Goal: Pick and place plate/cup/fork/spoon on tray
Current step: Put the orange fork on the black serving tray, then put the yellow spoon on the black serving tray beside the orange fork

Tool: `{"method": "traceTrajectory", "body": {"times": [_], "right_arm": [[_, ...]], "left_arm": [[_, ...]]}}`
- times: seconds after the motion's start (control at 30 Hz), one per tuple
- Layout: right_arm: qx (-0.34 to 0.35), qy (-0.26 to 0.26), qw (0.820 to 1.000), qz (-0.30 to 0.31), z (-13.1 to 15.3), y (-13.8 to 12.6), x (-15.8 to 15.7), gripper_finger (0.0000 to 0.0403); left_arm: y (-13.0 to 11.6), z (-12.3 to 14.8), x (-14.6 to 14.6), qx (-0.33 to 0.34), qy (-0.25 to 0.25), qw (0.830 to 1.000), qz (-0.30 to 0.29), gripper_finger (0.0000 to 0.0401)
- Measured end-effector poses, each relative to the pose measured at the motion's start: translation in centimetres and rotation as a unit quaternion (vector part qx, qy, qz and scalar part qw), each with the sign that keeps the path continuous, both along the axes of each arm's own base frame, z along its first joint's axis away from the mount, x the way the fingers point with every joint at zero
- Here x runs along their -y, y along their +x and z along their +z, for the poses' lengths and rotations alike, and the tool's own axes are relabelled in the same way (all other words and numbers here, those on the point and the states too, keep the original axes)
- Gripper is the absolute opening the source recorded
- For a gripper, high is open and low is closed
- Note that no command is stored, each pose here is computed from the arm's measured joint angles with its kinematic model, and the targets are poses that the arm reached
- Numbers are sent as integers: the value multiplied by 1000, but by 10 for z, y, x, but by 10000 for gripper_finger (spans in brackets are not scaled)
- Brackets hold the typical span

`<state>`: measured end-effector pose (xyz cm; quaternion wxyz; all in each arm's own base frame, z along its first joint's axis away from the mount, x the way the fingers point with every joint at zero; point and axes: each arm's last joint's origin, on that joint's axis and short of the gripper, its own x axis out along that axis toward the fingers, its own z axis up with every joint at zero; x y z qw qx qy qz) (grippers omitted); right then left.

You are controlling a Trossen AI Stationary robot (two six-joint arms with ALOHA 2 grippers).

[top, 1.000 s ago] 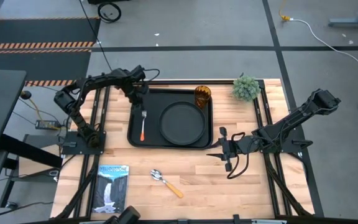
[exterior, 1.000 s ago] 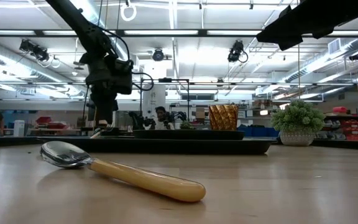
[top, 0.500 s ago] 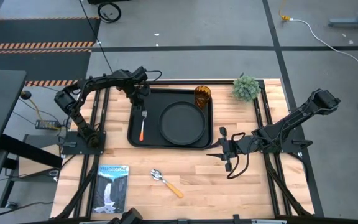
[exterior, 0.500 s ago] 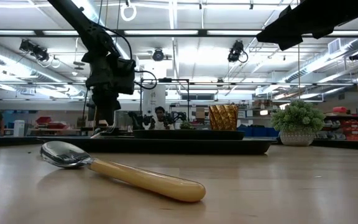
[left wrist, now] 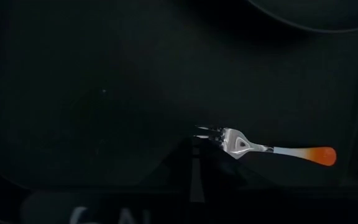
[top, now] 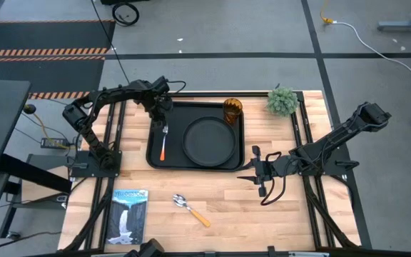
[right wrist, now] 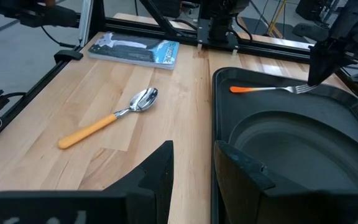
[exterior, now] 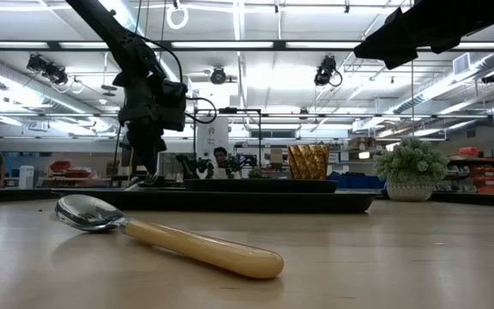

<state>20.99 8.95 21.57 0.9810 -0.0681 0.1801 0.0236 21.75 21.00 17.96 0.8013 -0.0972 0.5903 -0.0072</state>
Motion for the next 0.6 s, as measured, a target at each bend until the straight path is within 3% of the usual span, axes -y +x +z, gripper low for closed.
{"method": "traceTrajectory", "body": {"times": [0.6], "right_arm": [[0,0,1000,0,0,0,0,123]], "left_arm": [[8,-1,6,-35,47,998,-11,103]]}}
